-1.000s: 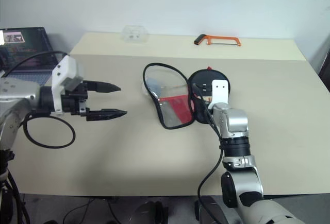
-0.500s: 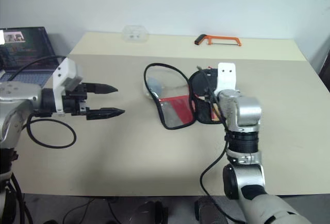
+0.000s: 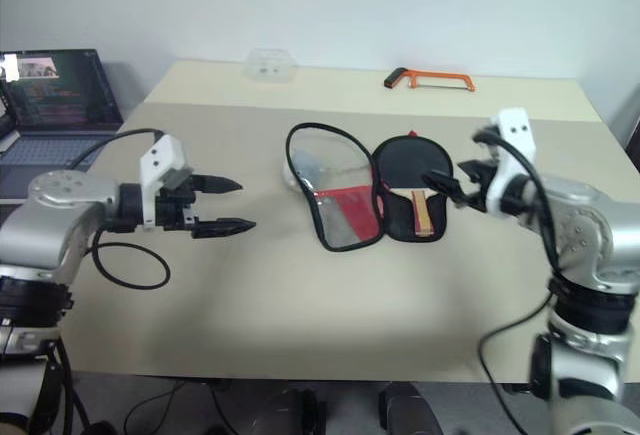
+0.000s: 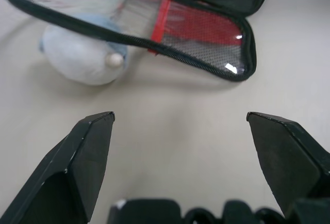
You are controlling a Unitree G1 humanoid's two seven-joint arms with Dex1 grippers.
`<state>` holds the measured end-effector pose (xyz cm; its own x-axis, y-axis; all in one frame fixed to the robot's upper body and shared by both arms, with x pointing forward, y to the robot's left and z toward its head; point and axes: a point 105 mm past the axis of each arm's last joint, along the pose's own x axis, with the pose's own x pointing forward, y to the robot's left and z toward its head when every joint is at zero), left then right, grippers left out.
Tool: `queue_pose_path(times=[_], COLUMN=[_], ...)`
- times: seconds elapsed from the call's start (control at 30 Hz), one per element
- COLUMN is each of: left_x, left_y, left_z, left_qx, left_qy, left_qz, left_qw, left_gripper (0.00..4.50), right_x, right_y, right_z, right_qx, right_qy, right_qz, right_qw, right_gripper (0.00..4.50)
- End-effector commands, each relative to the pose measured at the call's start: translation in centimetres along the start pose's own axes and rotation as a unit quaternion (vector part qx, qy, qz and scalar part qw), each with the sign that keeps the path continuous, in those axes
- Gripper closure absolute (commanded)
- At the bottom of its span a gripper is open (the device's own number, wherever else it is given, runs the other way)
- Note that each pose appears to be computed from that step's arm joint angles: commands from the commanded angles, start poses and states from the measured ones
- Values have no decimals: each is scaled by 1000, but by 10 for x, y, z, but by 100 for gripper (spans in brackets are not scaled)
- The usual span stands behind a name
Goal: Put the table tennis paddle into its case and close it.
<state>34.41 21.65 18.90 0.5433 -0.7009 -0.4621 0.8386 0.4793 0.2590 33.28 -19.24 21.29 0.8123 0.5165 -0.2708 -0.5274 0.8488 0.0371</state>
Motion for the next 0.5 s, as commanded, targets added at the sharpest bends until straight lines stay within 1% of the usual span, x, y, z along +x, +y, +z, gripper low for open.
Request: queue_pose_path(times=[0.03,0.07,0.13,0.2,0.27,0.37,0.5], left_x=[8,14,26,36,42,47,49], left_y=[11,11,4,-4,-8,-13,-15], left_z=[6,5,5,10,14,17,17], left_qx=[37,40,51,56,56,61,64], left_qy=[3,6,7,-1,-8,-12,-11], left_qz=[33,35,23,2,-7,-19,-27], left_qw=[999,999,998,998,998,998,998], left_gripper=[0,0,0,0,0,0,0], right_x=[-25,-32,-41,-52,-66,-78,-95], right_y=[23,27,26,24,25,10,-2], right_z=[22,19,14,20,20,12,9], right_qx=[-77,-90,-97,-94,-103,-128,-120], right_qy=[-69,-67,-56,-78,-83,-64,-60], right_qz=[99,122,141,157,181,152,138], right_qw=[990,986,984,980,975,978,981], right_gripper=[4,4,4,4,4,4,4])
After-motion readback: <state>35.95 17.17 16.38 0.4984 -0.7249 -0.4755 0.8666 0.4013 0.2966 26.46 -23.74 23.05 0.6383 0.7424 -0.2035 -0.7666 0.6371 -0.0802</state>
